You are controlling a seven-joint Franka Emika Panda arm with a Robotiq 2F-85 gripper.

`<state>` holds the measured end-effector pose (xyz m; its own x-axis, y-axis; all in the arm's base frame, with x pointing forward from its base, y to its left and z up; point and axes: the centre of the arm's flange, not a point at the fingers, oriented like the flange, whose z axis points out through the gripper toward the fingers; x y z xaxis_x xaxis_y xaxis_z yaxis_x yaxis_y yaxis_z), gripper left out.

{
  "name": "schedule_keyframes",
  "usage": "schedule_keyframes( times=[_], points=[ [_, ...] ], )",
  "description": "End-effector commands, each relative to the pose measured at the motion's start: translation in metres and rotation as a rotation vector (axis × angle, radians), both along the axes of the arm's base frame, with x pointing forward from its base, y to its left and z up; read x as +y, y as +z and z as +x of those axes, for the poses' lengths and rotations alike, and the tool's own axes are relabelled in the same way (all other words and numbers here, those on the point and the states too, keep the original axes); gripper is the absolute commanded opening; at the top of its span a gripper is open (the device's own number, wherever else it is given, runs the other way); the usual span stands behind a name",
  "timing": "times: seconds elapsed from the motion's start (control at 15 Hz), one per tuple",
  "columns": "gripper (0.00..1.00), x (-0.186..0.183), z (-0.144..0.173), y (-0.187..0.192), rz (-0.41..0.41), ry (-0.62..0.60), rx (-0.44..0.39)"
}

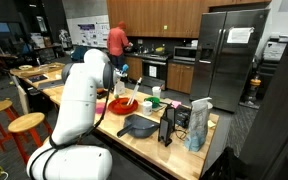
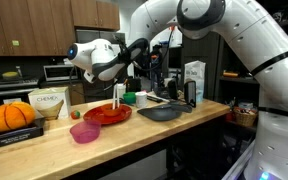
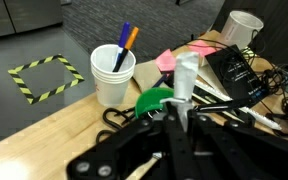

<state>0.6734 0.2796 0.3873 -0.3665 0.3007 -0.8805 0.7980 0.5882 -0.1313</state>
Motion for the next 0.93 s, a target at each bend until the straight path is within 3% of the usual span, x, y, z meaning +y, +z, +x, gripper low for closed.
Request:
schedule_keyframes(
  times=[0.0,0.6,0.73,0.87],
  points=[
    [0.02,0.006,0.000,-0.009,-0.031,0.044,-0.096],
    [0.02,0.036,-0.007,-0.001,0.067,0.198,-0.287],
    [0.02,0.041,-0.010,0.003,0.097,0.199,-0.285],
    [0.02,0.044,-0.016,0.008,0.097,0.192,-0.220]
  ],
)
